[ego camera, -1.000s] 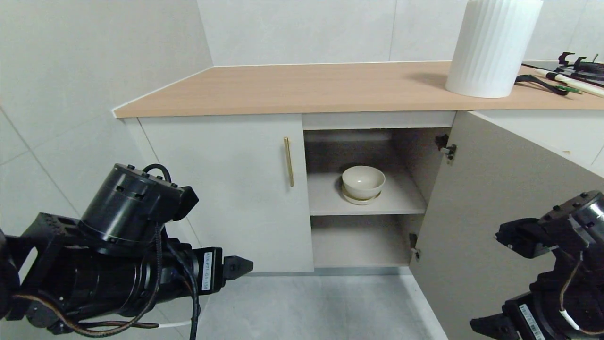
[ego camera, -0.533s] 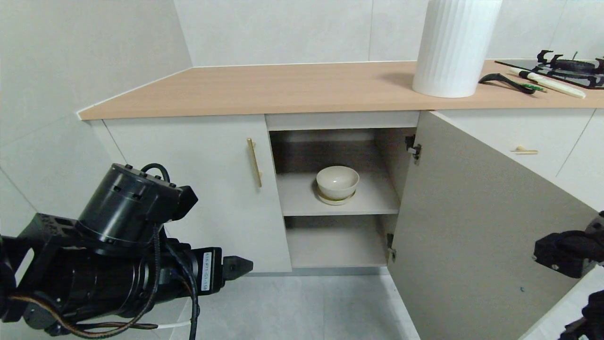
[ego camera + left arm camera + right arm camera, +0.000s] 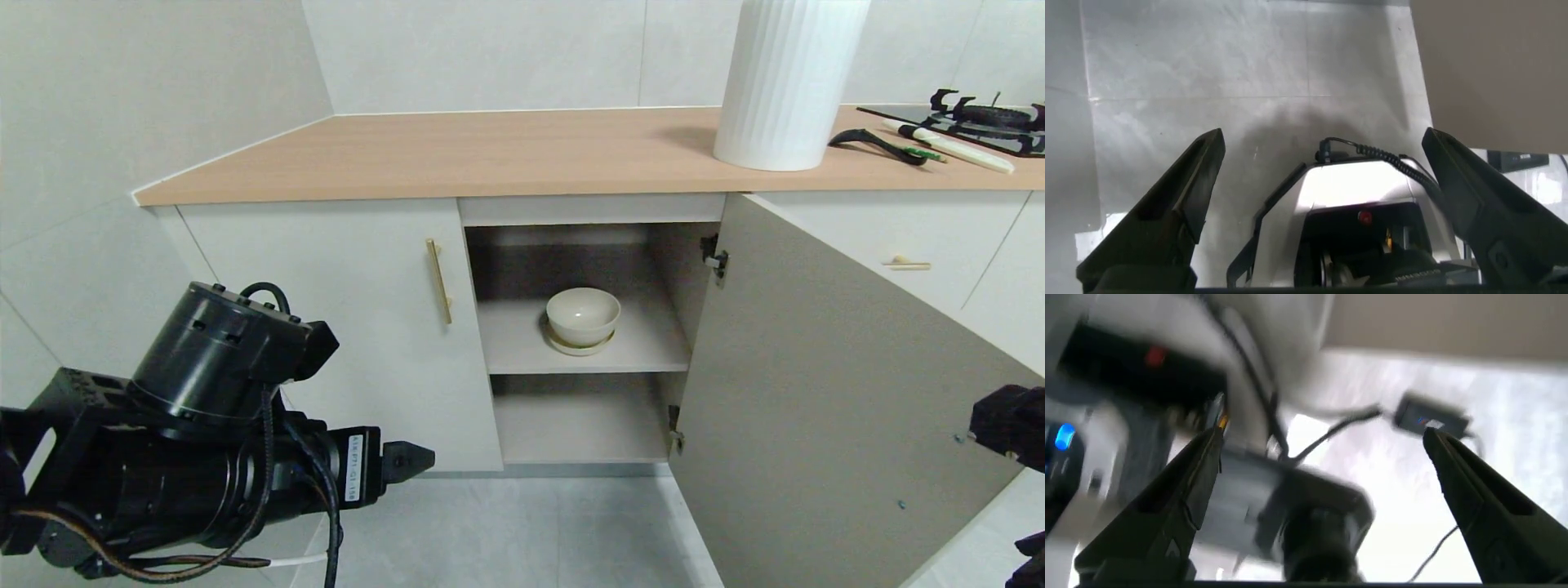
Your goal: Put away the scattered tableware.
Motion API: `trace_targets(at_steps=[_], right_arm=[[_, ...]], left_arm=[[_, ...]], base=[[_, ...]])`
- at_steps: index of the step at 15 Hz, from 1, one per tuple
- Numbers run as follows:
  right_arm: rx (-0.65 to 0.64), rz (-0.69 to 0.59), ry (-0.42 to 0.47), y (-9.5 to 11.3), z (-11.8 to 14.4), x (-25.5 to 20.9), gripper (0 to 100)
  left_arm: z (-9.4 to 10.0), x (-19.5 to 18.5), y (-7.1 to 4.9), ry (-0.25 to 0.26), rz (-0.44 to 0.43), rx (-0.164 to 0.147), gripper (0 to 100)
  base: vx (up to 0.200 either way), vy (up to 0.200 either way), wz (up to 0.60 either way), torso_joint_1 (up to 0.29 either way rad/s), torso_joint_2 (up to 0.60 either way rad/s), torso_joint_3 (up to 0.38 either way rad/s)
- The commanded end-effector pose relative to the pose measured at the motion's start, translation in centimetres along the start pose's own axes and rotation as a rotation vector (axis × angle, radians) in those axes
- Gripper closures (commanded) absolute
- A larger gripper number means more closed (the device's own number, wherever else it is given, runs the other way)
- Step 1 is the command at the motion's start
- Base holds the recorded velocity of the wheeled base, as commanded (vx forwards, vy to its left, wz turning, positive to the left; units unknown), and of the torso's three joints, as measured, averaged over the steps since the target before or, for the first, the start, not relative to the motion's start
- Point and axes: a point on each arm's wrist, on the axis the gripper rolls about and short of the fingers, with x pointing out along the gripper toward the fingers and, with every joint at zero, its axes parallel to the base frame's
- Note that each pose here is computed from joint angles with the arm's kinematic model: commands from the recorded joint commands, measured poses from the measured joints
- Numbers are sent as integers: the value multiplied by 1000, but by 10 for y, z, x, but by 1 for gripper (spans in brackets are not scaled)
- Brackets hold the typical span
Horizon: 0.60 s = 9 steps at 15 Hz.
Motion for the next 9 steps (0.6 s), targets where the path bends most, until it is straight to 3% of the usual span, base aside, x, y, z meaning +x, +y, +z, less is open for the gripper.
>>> trace_targets(at_steps=[1,5,9], right_arm=[[17,5,-83,-5,-5,-14,0],[49,-48,-138,-13,-9,-26,0],[111,-55,-250,-23,-12,-49,0]], left_arm=[[0,0,0,1,0,0,0],[0,0,0,1,0,0,0],[0,0,0,1,0,0,0]], base=[[0,0,0,0,0,0],[0,0,0,0,0,0],[0,0,0,0,0,0]])
